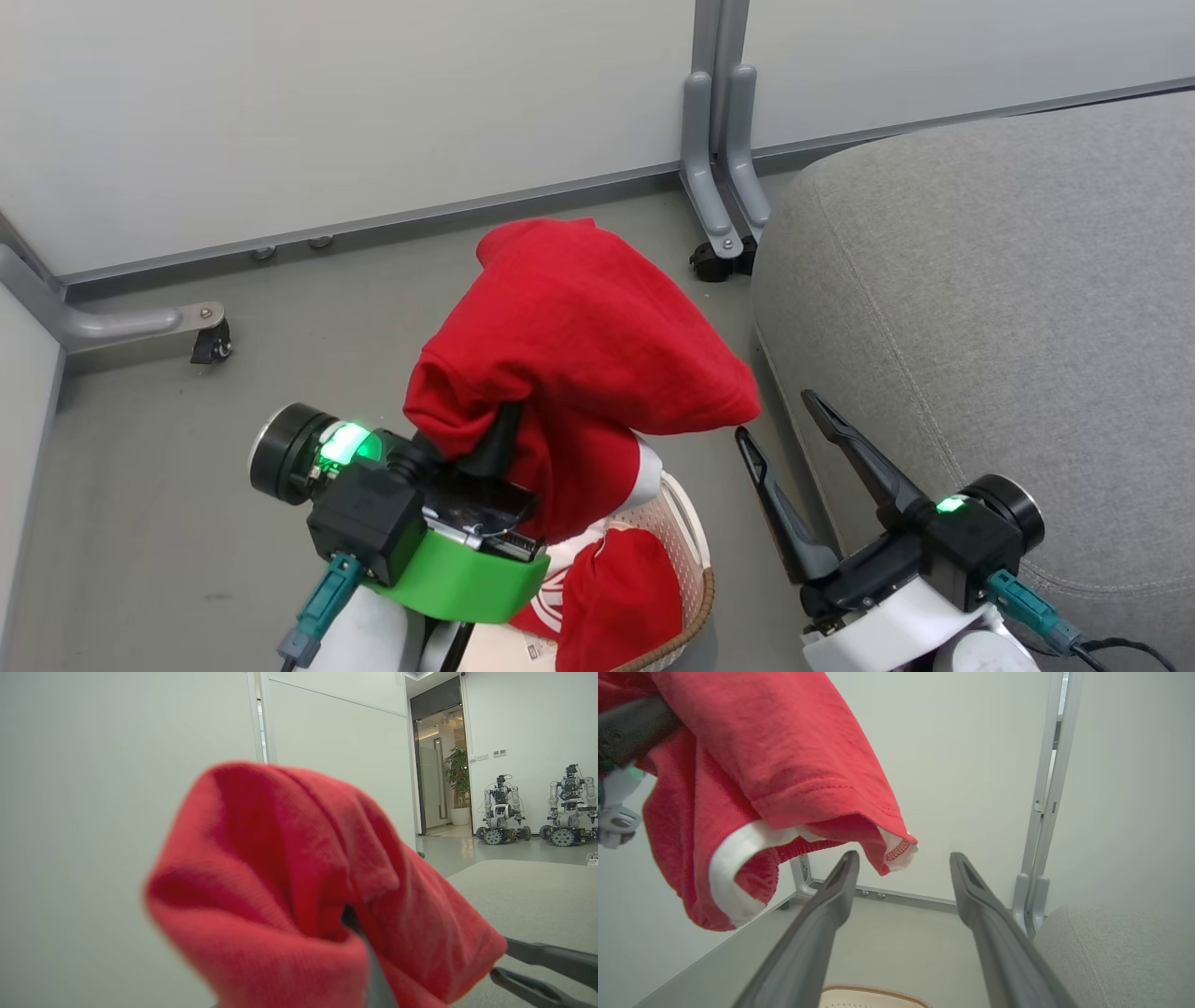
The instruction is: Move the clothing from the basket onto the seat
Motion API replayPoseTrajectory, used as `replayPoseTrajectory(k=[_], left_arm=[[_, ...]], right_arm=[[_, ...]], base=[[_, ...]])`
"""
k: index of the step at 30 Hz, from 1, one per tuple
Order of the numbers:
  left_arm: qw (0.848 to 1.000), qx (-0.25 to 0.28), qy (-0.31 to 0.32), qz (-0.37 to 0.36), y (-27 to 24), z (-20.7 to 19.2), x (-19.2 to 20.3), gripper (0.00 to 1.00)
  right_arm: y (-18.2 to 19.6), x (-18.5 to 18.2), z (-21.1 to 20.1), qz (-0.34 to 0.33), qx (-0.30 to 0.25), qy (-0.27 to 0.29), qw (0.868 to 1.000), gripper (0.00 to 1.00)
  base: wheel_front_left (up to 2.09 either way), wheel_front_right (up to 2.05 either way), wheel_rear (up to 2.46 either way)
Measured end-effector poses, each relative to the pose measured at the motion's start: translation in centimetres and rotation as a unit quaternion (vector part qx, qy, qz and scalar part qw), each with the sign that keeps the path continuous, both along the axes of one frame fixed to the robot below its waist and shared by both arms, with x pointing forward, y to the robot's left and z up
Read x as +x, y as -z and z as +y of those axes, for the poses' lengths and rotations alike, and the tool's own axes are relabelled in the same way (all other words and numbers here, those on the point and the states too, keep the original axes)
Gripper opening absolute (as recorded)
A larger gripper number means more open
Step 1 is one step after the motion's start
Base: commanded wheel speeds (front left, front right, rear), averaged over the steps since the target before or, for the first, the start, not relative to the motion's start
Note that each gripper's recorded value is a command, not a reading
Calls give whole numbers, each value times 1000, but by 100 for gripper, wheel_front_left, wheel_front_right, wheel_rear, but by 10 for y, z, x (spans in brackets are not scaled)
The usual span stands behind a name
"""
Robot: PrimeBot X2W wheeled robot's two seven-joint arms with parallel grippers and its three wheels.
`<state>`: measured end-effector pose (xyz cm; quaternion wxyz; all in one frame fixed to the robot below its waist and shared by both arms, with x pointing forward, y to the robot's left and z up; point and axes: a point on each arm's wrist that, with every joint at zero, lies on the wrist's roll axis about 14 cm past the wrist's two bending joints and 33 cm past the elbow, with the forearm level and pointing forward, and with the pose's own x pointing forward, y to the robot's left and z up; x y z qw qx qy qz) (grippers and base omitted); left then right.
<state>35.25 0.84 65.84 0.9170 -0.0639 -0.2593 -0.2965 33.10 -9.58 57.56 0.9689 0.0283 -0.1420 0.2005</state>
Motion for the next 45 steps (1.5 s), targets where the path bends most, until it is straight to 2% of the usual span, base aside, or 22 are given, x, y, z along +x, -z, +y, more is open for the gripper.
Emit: replayPoseTrajectory(k=[7, 21, 36, 45], left_arm=[[1000, 13, -1, 9, 9, -2, 1, 0], [999, 32, 17, 19, 20, -15, -5, 0], [997, 59, 50, 8, 24, -32, -18, 0], [996, 65, 62, 7, 25, -38, -23, 0]], right_arm=[[-7, -7, 22, -18, -23, -48, 998, 100], [-11, -2, 30, -34, -53, -57, 996, 100], [18, 9, 41, -8, -116, -81, 990, 100], [35, 13, 45, -4, -178, -100, 979, 100]], base=[[0, 0, 0], [0, 0, 0], [0, 0, 0], [0, 0, 0]])
